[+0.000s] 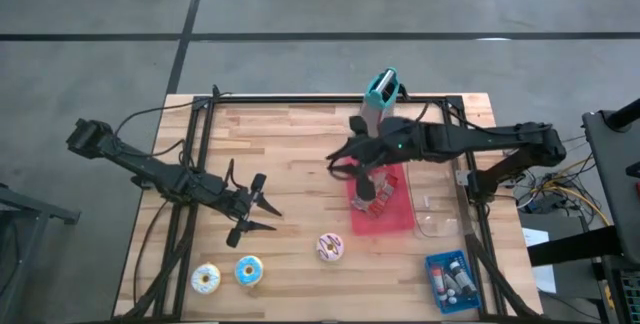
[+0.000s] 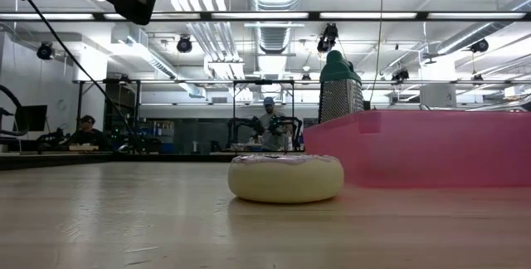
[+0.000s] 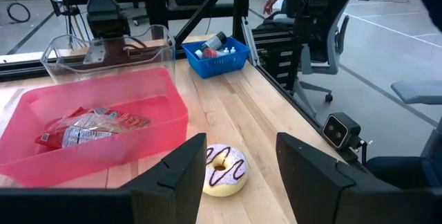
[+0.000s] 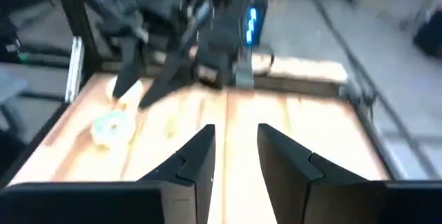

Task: Pick & Place Food Item
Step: Put the purple donut into the transparent bin

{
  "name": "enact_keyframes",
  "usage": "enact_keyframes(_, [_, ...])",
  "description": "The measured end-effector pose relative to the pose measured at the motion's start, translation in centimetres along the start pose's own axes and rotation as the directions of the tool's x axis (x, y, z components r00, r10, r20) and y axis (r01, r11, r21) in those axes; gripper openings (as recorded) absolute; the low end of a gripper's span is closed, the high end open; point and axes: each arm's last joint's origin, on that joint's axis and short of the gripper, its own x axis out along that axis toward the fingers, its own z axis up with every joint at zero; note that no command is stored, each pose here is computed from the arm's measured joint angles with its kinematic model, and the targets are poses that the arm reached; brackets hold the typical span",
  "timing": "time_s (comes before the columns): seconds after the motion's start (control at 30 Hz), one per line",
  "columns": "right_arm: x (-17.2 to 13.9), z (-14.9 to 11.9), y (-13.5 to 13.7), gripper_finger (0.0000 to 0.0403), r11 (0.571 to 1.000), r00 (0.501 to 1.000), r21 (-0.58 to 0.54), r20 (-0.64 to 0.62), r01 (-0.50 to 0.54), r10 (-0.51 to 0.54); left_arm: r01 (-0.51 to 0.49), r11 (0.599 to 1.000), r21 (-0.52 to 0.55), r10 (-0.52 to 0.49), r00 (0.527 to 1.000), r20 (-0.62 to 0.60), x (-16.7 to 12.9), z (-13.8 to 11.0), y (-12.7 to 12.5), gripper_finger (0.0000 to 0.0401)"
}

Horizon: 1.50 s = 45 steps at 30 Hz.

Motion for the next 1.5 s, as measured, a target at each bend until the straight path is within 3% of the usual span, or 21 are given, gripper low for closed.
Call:
enact_keyframes(0.2, [0.5, 0.4, 4.5, 0.0087, 0.99, 0.99, 0.114, -0.101, -0.086, 0.097, 0.0, 1.0, 0.0, 0.0, 1.0, -0.004, 0.0, -0.1, 0.0, 0.0181])
enact_keyframes(0.47, [3.2, -2.3, 11.0, 0.0071, 0.971, 0.948, 0.113, -0.219, -0.211, 0.231, 0.0, 1.0, 0.0, 0.0, 1.0, -0.008, 0.0, -0.1, 0.0, 0.0181])
enact_keyframes(0.7, [7.2, -6.4, 15.0, 0.0063, 0.981, 0.917, 0.044, -0.351, -0.188, 0.192, 0.0, 1.0, 0.0, 0.0, 1.0, -0.008, 0.0, -0.1, 0.0, 0.0181])
enact_keyframes(1.07, [11.7, -11.4, 16.6, 0.0061, 0.989, 0.876, 0.107, -0.461, -0.104, 0.142, 0.0, 1.0, 0.0, 0.0, 1.0, -0.011, 0.0, -0.1, 0.0, 0.0181])
enact_keyframes(1.2, [11.9, -12.0, 16.4, 0.0061, 0.997, 0.871, 0.073, -0.486, -0.036, 0.067, -0.001, 1.0, 0.0, 0.001, 1.0, -0.013, 0.0, -0.1, 0.0, 0.0181])
enact_keyframes(1.5, [11.9, -12.7, 16.4, 0.0061, 0.973, 0.85, 0.217, -0.524, 0.076, 0.051, -0.001, 1.0, 0.0, 0.001, 1.0, -0.017, 0.0, -0.2, 0.0, 0.0181])
